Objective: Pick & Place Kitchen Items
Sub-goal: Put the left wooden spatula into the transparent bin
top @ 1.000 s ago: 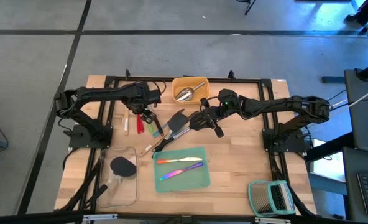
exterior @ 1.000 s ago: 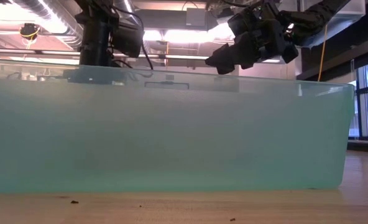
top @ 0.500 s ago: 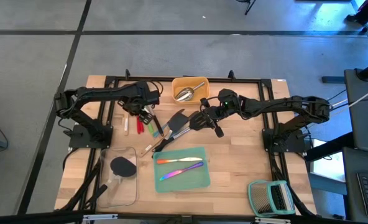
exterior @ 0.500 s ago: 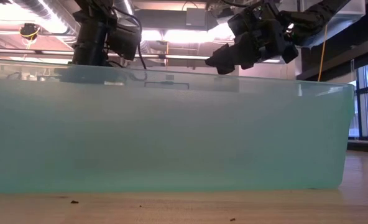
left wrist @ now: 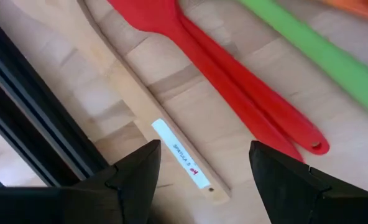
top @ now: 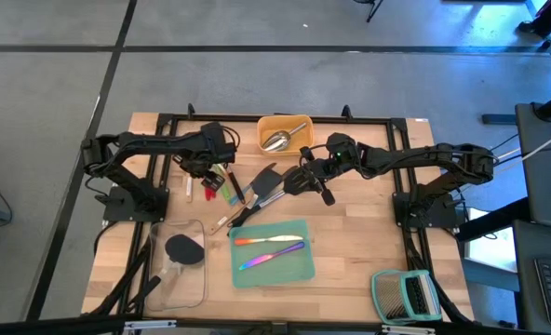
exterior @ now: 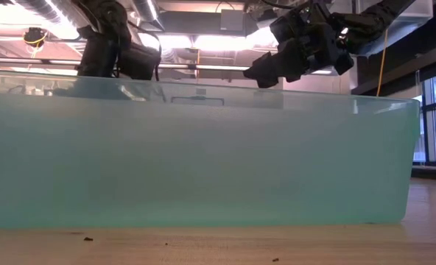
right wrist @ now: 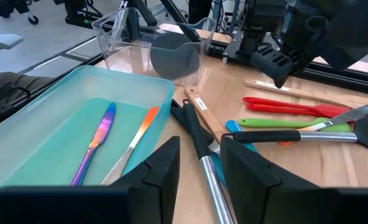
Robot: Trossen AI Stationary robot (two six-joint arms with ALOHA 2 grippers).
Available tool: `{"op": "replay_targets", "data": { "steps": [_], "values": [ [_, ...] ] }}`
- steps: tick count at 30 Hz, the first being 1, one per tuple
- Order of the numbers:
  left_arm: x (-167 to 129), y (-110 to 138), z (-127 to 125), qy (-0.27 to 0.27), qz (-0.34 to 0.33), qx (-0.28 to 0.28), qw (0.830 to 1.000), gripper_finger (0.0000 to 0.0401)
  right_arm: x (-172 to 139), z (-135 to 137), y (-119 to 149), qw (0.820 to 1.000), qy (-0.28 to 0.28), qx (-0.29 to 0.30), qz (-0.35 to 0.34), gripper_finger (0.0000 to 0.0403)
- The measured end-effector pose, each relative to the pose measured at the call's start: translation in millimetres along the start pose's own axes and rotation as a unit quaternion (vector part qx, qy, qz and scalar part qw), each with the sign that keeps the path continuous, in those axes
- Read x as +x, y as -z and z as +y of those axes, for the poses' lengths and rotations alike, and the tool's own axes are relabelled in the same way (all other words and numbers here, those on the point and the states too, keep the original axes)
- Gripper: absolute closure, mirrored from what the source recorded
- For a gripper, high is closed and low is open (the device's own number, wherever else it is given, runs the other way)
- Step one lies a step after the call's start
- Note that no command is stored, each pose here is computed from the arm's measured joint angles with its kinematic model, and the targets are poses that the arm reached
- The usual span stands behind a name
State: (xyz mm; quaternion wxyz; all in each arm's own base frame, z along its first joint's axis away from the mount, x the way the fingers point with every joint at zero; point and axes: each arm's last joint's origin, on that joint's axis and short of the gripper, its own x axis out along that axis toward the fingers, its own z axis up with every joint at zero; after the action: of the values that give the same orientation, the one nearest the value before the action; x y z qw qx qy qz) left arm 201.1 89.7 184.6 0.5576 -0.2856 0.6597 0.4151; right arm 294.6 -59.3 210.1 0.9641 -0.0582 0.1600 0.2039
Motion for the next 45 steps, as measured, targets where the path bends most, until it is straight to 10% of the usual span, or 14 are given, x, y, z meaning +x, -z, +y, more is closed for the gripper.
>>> {"op": "replay_targets", "data": {
  "steps": [10,18,45],
  "values": [
    [14.2,-15.4,34.2,0.005,0.028,-0.111,0.993,0.0159,0.0,0.2,0.7,1.000,-0.001,0.002,0.003,0.0283],
    [36.3,-28.2,57.8,0.114,0.050,-0.157,0.980,0.0159,0.2,0.7,1.2,1.000,-0.002,0.004,0.006,0.0283],
    [80.0,-13.8,90.6,0.126,0.074,-0.213,0.966,0.0164,0.2,0.8,1.1,1.000,-0.005,0.004,0.005,0.0284]
  ]
}}
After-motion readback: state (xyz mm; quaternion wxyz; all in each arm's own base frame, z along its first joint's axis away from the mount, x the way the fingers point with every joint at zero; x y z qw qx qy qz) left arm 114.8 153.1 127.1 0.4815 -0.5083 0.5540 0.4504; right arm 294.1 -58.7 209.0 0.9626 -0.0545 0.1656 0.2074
